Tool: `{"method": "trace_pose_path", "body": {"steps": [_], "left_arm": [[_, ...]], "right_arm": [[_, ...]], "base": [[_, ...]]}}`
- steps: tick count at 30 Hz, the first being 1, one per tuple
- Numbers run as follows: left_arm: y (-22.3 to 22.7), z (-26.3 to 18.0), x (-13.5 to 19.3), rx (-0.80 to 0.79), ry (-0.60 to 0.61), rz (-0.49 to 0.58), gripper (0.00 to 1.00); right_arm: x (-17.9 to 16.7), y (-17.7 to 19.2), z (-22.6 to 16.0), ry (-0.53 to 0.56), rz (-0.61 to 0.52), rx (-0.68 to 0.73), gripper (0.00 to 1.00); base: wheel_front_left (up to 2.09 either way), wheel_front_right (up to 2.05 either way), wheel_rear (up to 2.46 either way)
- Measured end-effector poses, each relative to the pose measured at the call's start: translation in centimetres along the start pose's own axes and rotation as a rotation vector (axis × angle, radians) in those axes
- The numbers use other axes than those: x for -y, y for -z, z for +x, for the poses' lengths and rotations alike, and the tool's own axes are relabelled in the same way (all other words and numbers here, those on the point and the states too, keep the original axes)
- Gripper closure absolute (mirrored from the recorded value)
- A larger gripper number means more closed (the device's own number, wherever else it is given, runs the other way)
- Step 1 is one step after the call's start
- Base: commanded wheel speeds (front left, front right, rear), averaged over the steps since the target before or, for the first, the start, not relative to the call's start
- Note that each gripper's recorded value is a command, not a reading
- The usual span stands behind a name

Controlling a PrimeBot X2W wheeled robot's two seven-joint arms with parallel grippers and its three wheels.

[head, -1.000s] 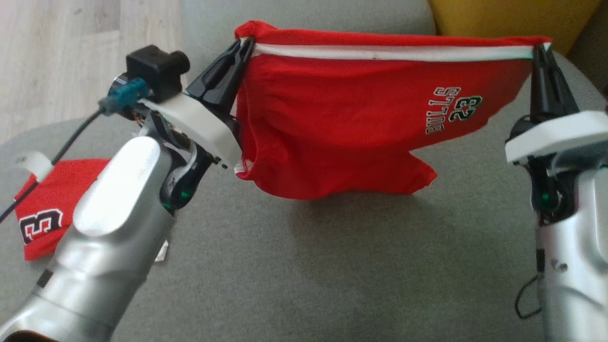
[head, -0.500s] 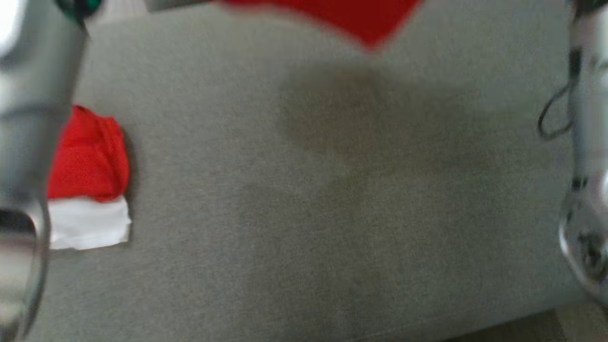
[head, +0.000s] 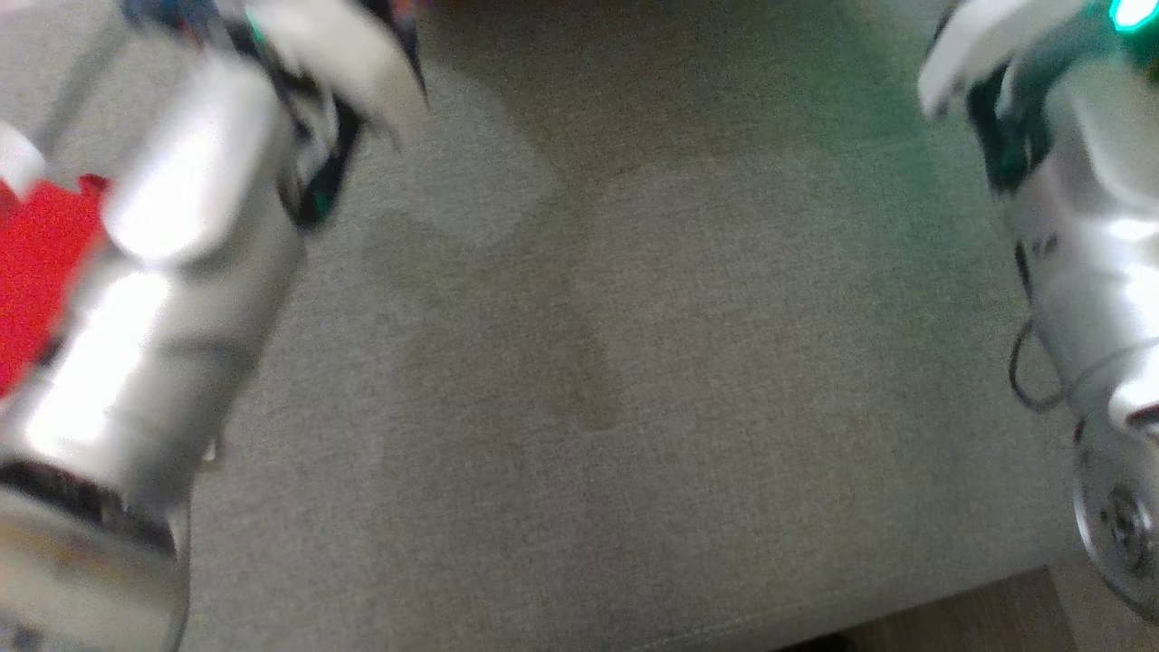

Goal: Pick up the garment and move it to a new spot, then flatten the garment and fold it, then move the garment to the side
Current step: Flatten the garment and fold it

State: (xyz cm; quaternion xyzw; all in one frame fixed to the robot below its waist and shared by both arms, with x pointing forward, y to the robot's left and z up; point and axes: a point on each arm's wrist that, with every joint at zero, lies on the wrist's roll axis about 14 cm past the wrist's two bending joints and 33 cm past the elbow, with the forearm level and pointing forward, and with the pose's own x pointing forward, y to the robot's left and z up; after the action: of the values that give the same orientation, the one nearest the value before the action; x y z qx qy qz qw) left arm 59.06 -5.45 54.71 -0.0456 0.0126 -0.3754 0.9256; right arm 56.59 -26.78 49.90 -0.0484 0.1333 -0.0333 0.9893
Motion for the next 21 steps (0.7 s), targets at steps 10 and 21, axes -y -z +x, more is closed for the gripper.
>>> {"method": "trace_pose_path", "body": {"steps": [10, 21], "left_arm": [[9.7, -8.8, 6.9, -0.288, 0.135, -0.094, 1.00], [9.5, -14.0, 13.0, -0.287, 0.196, -0.120, 1.00]], "right_arm": [[1.8, 7.7, -4.9, -0.004, -0.033, -0.349, 1.00], [4.9, 10.0, -12.0, -0.024, 0.042, -0.493, 1.00]], "base": [[0.00, 0.00, 0.00], [0.00, 0.00, 0.00]]}}
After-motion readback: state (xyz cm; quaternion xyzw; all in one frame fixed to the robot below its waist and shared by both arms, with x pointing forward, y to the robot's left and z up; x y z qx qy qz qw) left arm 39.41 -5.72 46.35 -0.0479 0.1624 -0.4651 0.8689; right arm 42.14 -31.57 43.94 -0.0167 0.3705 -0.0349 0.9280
